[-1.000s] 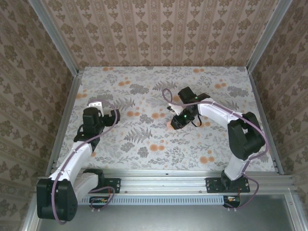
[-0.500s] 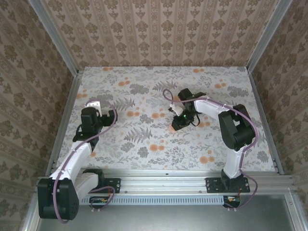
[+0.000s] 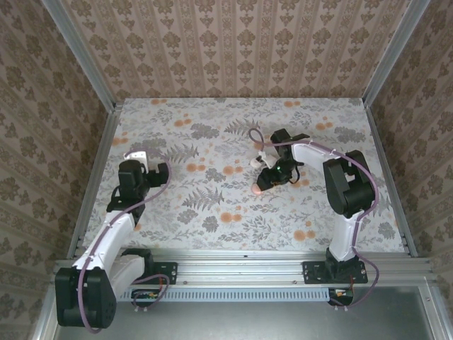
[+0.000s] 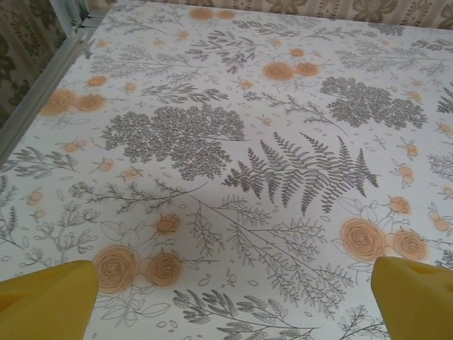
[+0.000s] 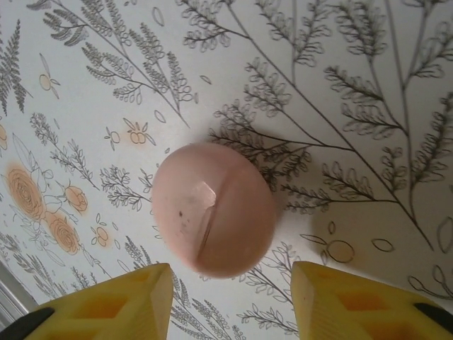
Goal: Insert the wireless bluetooth earbuds into the charging case
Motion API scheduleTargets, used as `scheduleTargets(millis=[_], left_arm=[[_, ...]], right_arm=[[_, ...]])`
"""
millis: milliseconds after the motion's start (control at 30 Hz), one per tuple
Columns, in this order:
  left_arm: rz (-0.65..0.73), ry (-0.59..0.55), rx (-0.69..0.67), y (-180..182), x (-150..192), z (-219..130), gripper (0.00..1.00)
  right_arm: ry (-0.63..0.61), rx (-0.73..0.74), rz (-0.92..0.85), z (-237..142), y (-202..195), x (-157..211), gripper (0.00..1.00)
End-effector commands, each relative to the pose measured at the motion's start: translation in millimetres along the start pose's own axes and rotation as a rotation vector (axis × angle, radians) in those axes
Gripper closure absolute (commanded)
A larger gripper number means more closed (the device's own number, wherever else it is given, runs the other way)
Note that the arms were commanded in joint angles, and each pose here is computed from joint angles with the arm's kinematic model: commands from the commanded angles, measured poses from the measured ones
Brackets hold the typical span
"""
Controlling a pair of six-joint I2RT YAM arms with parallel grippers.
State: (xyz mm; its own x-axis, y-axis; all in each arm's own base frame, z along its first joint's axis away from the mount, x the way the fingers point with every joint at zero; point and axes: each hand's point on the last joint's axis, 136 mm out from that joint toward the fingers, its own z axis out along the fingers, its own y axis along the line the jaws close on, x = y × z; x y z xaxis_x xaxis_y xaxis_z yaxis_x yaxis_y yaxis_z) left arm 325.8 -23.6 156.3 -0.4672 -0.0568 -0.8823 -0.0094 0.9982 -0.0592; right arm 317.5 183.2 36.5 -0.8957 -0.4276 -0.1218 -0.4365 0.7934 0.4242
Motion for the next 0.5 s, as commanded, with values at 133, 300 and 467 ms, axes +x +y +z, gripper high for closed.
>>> scheduleTargets(millis=[133,300,467], left_arm=[[0.045,-0.073,-0.121,24,-4,-11,0.0],[0.08,-0.121,-0.151,31,-7,-12,0.0],[0.089,-0.159,-0.153,34,-2,-1,0.0]], right_arm=[[-0.157,0.098,-0.054,-50,-10,-15,0.51],[-0.431,0.273,-0.076,-83,-36,-19,0.36],[-0.756,0.456,0.003,-123,-75,-6,0.0]])
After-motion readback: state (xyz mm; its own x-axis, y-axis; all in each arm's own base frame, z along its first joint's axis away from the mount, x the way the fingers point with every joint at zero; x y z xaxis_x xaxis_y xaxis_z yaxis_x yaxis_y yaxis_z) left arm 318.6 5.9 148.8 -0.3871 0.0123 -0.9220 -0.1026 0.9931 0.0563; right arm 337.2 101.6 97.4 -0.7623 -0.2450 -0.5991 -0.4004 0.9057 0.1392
